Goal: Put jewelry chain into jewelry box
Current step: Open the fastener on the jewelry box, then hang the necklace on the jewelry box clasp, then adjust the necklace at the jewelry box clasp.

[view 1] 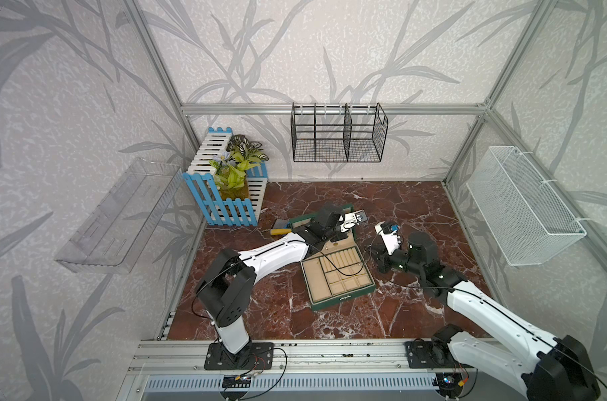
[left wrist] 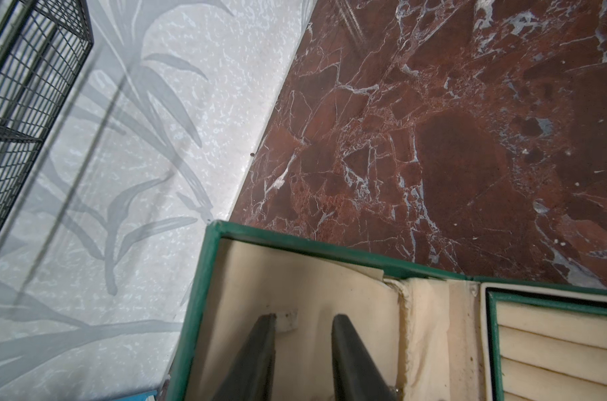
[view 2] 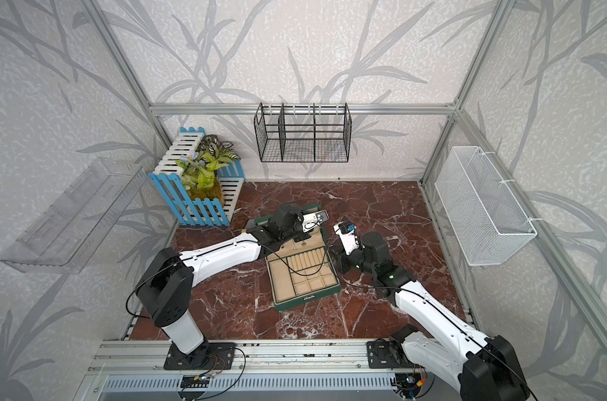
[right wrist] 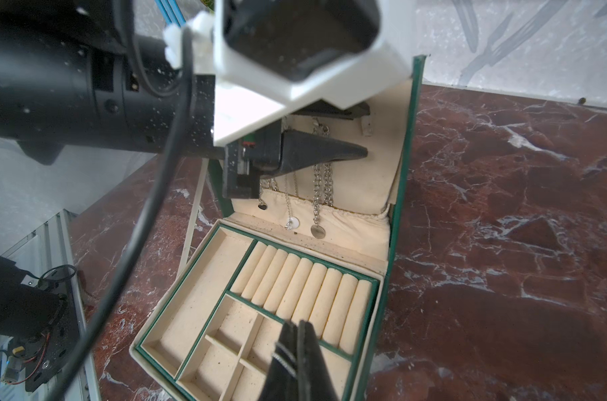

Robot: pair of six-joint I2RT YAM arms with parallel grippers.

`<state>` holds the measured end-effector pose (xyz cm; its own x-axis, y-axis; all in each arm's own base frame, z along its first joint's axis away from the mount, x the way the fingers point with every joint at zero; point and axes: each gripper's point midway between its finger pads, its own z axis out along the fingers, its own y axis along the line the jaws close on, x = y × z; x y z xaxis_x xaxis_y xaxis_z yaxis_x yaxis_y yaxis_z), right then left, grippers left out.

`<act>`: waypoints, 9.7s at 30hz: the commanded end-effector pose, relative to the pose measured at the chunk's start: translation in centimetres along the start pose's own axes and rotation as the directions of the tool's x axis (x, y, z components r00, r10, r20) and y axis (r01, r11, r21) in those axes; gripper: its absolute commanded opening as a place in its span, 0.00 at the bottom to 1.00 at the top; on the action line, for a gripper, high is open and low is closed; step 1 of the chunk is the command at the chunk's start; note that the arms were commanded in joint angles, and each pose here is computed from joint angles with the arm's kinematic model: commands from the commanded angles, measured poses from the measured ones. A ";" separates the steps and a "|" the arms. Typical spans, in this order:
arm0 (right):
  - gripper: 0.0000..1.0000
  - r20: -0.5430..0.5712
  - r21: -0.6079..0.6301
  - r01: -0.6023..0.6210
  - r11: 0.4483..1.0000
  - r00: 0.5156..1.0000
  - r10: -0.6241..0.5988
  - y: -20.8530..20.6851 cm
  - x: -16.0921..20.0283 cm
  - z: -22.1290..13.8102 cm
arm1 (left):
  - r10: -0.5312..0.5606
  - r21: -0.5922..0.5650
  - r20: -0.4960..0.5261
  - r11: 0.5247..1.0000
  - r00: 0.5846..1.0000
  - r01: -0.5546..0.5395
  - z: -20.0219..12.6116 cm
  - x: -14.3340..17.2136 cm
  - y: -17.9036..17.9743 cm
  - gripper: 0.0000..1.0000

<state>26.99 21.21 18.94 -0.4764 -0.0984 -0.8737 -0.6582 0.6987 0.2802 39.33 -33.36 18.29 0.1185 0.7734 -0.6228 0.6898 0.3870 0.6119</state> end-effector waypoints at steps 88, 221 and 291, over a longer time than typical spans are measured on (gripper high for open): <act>0.00 -0.338 0.199 0.071 0.977 0.941 0.000 -6.9 -3.5 12.2 | -0.689 0.141 0.174 0.724 0.703 0.675 -9.2 1.7 -0.6 0.49; 0.88 0.049 0.160 -0.279 0.947 0.960 0.274 -3.6 0.6 -0.5 | -0.290 0.255 -0.237 0.903 0.927 0.347 -4.0 0.6 -2.9 0.37; 0.40 0.101 0.102 -0.414 0.904 0.909 0.405 -3.1 1.4 3.2 | -0.335 0.189 -0.288 0.899 0.897 0.396 0.8 5.0 -4.2 0.00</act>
<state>29.56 20.22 14.21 -0.6878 0.2168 -0.6927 -0.3161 0.7696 0.5547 37.33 -30.96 10.19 -0.3346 0.7670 -0.5476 0.8104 0.5307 0.2481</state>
